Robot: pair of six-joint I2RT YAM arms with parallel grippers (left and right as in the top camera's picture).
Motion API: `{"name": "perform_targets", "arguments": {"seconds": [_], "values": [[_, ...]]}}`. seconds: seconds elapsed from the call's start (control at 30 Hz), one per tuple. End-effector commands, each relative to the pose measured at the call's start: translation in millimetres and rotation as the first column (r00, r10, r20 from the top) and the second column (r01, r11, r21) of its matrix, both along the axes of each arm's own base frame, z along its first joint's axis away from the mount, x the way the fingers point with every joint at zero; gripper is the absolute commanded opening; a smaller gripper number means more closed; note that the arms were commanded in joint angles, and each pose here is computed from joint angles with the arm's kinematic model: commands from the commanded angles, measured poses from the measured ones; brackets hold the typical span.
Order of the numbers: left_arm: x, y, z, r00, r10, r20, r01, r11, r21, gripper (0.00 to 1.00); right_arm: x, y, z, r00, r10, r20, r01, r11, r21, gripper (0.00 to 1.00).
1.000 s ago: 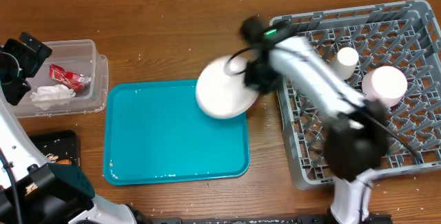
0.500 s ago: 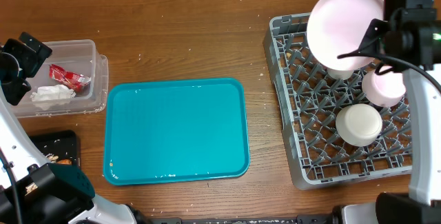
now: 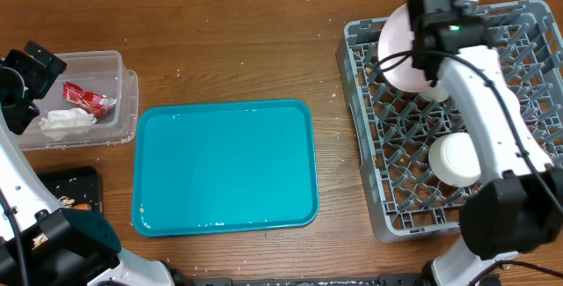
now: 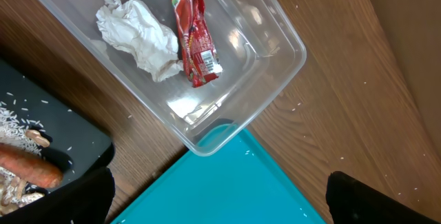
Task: Sort waste into correct bins and load items into the dishwasher
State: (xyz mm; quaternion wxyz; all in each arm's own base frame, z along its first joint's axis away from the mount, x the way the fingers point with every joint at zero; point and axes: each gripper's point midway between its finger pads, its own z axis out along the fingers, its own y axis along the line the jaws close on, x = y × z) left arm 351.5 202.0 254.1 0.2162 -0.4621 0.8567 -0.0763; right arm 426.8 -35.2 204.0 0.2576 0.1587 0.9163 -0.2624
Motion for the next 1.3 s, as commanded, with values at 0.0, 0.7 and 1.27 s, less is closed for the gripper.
{"name": "perform_targets", "arguments": {"seconds": [0.0,0.7,1.27], "values": [[0.9,-2.2,-0.3,1.0,0.007,0.002,-0.007,1.0,-0.01,1.0,3.0,-1.8,1.6,1.0,-0.01,0.003,0.01,0.996,-0.089,0.04],[0.9,-2.2,-0.3,1.0,0.007,0.002,-0.007,1.0,-0.01,1.0,-82.3,118.2,150.5,0.959,0.228,0.17,-0.284,0.789,0.546,1.0],[1.0,-2.1,-0.2,1.0,0.007,0.003,-0.007,1.0,-0.01,1.0,-233.5,109.4,253.2,0.803,0.29,0.52,-0.577,0.597,0.558,1.0]]}}
